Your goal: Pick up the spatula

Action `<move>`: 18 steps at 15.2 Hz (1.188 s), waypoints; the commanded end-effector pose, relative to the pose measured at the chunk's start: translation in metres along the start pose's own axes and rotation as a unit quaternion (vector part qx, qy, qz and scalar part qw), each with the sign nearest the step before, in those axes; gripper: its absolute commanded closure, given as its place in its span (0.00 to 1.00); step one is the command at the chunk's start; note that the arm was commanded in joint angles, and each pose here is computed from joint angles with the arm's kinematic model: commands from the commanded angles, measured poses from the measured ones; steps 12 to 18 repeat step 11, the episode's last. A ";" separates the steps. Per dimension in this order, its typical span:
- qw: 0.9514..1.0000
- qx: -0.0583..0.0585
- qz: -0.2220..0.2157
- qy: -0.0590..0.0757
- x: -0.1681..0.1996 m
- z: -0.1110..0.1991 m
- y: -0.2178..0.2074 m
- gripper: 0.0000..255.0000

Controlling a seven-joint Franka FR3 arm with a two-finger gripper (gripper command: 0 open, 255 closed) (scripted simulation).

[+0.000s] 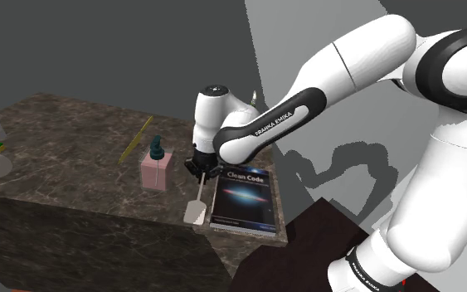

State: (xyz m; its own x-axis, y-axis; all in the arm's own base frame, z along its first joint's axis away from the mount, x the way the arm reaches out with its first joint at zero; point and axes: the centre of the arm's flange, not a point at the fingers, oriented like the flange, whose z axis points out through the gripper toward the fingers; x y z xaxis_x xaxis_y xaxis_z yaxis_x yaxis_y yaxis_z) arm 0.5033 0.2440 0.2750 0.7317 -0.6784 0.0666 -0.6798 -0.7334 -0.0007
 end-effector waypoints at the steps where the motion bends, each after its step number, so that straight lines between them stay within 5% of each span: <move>1: 1.000 0.000 0.000 0.000 0.001 -0.011 0.000 1.00; 9: 1.000 0.000 0.000 0.000 0.004 -0.053 0.000 1.00; 18: 1.000 0.000 0.000 0.000 0.004 -0.054 0.000 1.00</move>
